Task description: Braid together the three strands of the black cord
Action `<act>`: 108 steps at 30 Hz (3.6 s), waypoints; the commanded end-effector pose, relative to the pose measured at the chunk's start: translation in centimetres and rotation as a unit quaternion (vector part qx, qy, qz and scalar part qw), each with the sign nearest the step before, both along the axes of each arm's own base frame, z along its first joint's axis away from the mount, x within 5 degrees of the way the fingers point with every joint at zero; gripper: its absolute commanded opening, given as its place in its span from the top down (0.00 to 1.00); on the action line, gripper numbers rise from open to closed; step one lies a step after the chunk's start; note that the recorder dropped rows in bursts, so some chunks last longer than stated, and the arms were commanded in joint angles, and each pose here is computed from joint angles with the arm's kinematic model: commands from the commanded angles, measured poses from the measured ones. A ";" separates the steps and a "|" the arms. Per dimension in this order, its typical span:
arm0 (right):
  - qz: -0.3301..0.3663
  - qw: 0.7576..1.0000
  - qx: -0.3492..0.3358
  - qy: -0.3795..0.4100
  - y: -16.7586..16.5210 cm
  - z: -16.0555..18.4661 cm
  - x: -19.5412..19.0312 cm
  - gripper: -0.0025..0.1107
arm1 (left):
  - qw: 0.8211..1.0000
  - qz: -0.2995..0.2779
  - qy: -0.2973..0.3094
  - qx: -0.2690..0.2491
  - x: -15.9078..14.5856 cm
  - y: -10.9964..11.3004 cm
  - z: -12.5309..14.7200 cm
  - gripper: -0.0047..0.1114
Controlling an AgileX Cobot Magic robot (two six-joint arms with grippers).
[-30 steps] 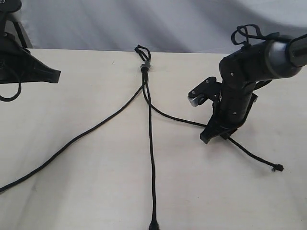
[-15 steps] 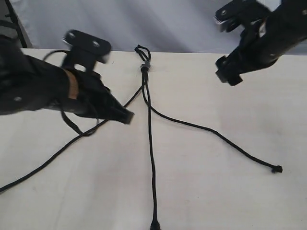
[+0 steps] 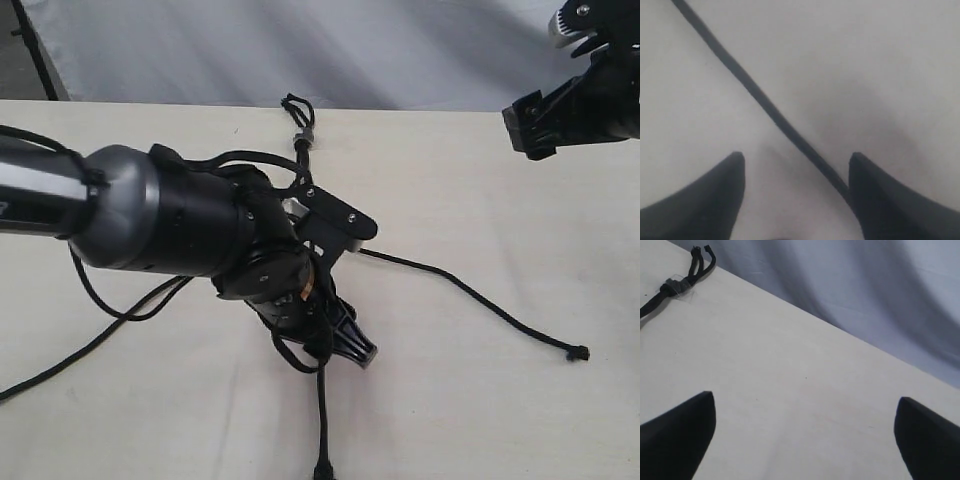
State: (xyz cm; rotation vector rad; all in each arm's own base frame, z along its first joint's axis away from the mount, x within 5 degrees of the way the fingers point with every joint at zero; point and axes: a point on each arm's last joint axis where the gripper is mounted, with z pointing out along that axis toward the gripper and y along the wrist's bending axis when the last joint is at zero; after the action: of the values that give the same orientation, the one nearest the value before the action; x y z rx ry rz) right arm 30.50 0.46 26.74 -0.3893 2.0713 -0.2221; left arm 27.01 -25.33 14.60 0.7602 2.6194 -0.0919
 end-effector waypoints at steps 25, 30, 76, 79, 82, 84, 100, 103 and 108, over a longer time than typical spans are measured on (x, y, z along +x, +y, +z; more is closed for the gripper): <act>-0.006 1.000 0.012 -0.015 -0.1 0.3 -0.1 0.19 | 0.987 0.073 -0.035 0.139 8.1 14.2 -0.9 0.95; -0.005 1.000 0.013 -0.018 -0.1 0.4 0.0 0.19 | 0.986 0.114 0.039 0.117 7.5 13.9 -4.0 0.95; -0.009 0.999 0.026 -0.026 -0.1 0.5 0.0 0.19 | 0.995 -0.067 0.062 -0.046 -1.3 1.7 0.7 0.58; -0.012 0.999 0.030 -0.025 -0.1 0.5 0.0 0.19 | 0.994 -0.070 0.085 -0.029 -1.4 1.3 -1.3 0.59; -0.012 0.999 0.031 -0.025 -0.1 0.5 0.0 0.19 | 0.993 -0.070 0.096 -0.016 -1.2 1.3 -3.0 0.60; -0.012 0.999 0.031 -0.026 -0.1 0.5 0.0 0.19 | 0.993 -0.072 0.098 -0.010 -1.2 1.3 -3.5 0.66; -0.012 0.999 0.031 -0.027 -0.1 0.5 0.1 0.19 | 0.999 0.018 -0.038 0.022 3.3 9.5 4.6 0.96; -0.012 0.999 0.031 -0.027 -0.1 0.5 0.1 0.19 | 0.997 0.070 -0.026 0.032 4.4 12.6 4.7 0.96; -0.012 0.999 0.031 -0.027 -0.1 0.5 0.1 0.19 | 0.990 0.139 -0.008 0.029 5.2 16.2 3.1 0.96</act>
State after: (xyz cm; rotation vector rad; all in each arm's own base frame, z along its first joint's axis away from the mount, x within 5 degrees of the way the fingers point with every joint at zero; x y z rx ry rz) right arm 30.66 0.57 27.11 -0.3348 2.0352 -0.1834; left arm 32.14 -10.42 18.59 0.4870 2.6686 0.0709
